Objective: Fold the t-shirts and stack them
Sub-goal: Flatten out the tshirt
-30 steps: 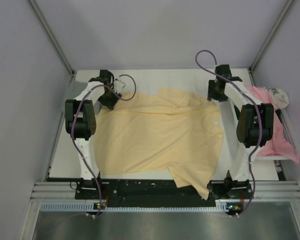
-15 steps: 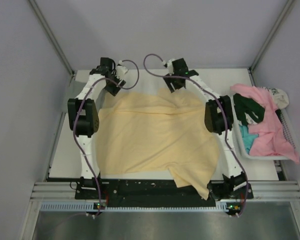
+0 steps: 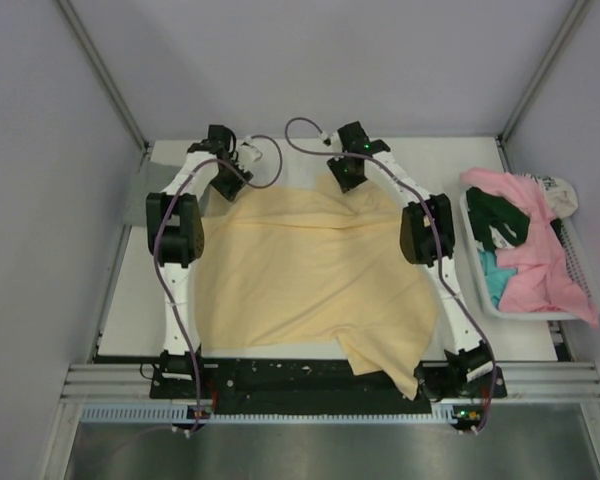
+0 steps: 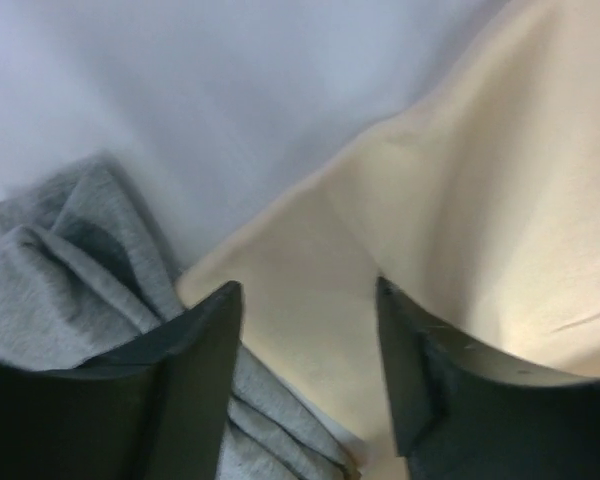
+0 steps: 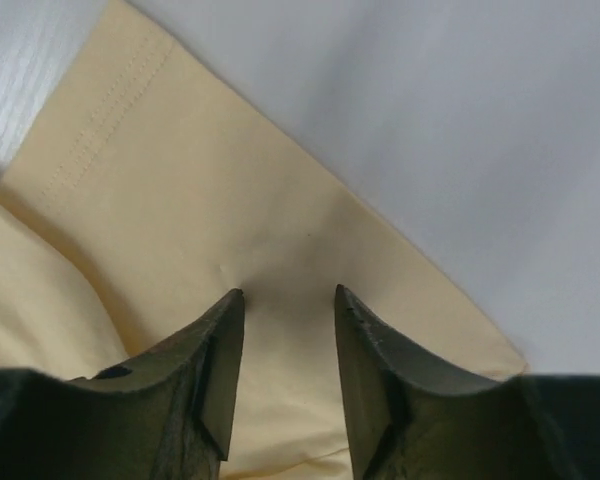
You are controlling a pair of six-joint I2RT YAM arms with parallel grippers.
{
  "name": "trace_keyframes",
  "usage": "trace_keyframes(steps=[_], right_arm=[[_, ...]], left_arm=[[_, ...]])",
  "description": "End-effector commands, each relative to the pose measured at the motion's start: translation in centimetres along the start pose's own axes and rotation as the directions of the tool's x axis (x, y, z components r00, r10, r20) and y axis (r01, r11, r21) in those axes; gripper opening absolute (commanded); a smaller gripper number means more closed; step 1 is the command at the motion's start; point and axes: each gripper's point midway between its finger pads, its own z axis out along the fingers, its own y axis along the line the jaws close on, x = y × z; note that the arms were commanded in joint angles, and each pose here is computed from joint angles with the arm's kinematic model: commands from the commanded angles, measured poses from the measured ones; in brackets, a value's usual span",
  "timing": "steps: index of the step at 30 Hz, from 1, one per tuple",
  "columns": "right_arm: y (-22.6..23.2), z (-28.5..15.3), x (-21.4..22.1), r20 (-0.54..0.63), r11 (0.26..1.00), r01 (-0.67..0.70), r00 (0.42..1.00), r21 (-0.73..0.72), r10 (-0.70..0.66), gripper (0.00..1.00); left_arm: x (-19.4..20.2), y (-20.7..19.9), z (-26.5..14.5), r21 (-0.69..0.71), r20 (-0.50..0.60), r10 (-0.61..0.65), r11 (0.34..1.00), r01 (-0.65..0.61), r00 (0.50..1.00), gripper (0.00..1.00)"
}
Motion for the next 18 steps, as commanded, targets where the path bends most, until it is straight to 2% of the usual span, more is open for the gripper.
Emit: trace_keyframes(steps=[1,2,3,4,5,8,12,16,18], right_arm=[[0.9,2.1,4.8,-0.157,0.948,-0.287,0.951,-0.141,0.265,0.36],[0.6,2.3,5.2,-0.173,0.921,-0.358,0.927,-0.153,0.332,0.3],[0.4,2.5,5.4,-0.187,0.892,-0.421,0.901,-0.164,0.391,0.23],[0.3,2.6,5.3,-0.189,0.864,-0.465,0.882,-0.195,0.432,0.14],[-0.2,2.7,5.0,-0.186,0.83,-0.516,0.855,-0.215,0.484,0.0],[-3.8,2.7,3.4,-0.116,0.714,-0.664,0.745,-0.223,0.657,0.0],[-10.7,2.0,0.6,0.056,0.563,-0.795,0.567,-0.226,0.822,0.0],[-15.9,2.3,0.4,0.142,0.395,-0.89,0.371,-0.227,0.918,0.0],[-17.8,2.4,0.9,0.173,0.349,-0.913,0.317,-0.211,0.933,0.0]], left_arm=[[1.9,-2.0,1.3,0.101,-0.052,0.027,0.995,-0.021,0.998,0.49],[2.0,-2.2,1.3,0.113,-0.053,0.031,0.993,-0.025,0.998,0.41],[2.0,-2.4,1.3,0.12,-0.053,0.034,0.992,-0.027,0.998,0.28],[2.1,-2.4,1.3,0.119,-0.057,0.034,0.993,-0.027,0.998,0.16],[2.2,-2.3,1.3,0.112,-0.062,0.036,0.993,-0.029,0.997,0.01],[2.2,0.0,1.3,-0.004,-0.083,0.023,1.0,-0.024,0.996,0.0],[0.7,3.4,1.0,-0.171,-0.043,-0.021,0.985,0.013,0.999,0.0],[-1.2,6.6,0.4,-0.323,0.021,-0.056,0.945,0.06,0.998,0.0],[-2.4,7.2,0.1,-0.351,0.06,-0.046,0.934,0.064,0.997,0.0]])
